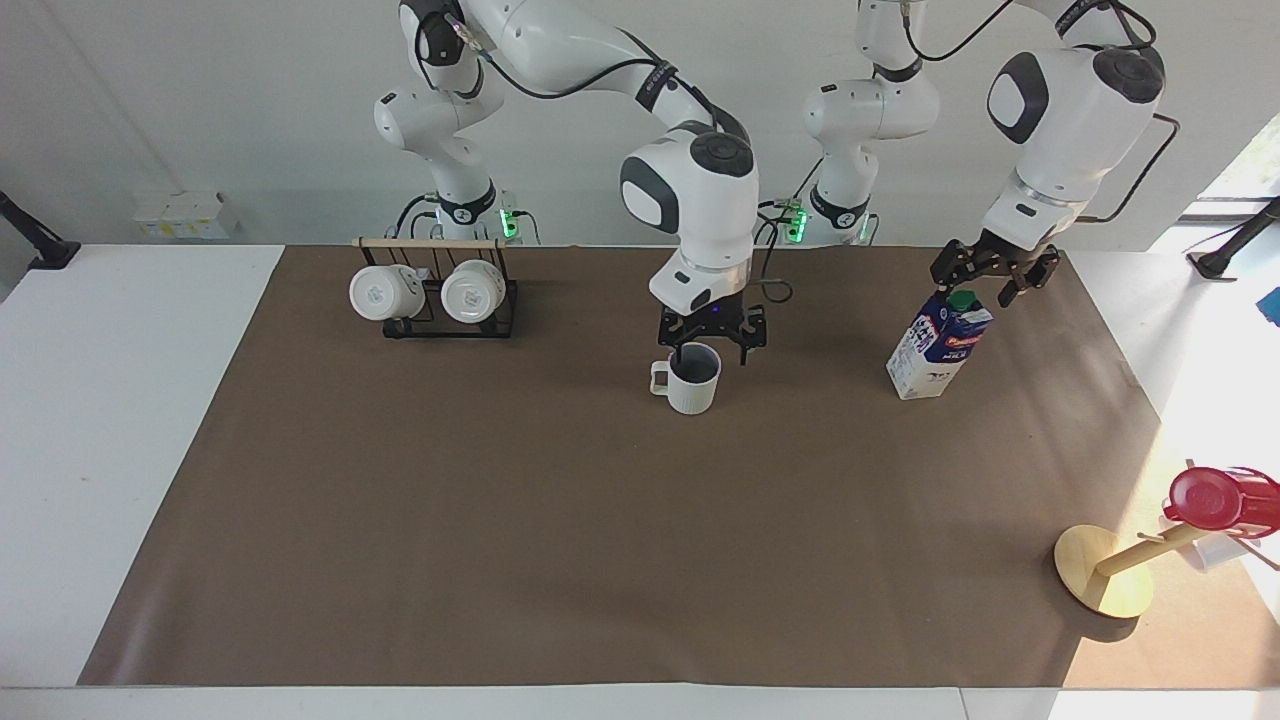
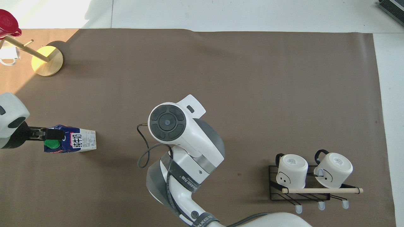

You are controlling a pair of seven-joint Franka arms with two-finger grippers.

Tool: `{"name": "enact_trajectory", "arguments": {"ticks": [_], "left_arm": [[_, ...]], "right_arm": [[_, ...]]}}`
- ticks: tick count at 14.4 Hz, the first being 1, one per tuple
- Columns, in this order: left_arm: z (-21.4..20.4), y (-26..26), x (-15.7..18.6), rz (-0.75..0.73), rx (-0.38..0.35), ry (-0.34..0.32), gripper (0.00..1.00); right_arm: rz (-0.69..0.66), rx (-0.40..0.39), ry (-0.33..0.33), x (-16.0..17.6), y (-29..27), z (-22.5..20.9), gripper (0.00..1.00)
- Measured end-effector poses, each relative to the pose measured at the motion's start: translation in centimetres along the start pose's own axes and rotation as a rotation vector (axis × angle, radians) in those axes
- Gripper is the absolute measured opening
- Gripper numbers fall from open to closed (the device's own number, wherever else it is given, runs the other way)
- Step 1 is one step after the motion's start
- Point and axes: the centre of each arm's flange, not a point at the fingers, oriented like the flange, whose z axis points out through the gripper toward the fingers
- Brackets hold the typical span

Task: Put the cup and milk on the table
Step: 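Release the mug and withdraw the right gripper while the left gripper grasps the carton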

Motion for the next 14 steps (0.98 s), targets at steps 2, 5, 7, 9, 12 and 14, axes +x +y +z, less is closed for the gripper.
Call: {"name": "enact_trajectory", "arguments": {"ticks": [2,5,7,9,12,14], "left_arm": [[1.0,0.0,-0.3,0.014,0.001,0.006,1.00],[3.1,0.0,-1.1,0.034,0.002,0.002,1.00],[4.1,0.0,-1.4,0.036,0.002,0.000,1.00],[4.2,0.0,-1.5,0.038,0.002,-0.001,0.93],[4.1,0.0,-1.6,0.039,0.003,0.003,0.76],[4.1,0.0,-1.6,0.041,0.003,0.003,0.64]], "right_arm": [[0.075,0.013,0.033,3.2,4.4,-4.7,1.00],[0.139,-0.007,0.044,6.2,11.7,-9.9,1.00],[0.157,-0.017,0.055,7.6,16.5,-11.8,1.00],[0.151,-0.038,0.052,8.9,21.7,-13.2,1.00],[0.135,-0.069,0.046,10.5,29.7,-15.4,1.00],[0.091,-0.082,0.053,11.2,34.4,-17.1,1.00]]}}
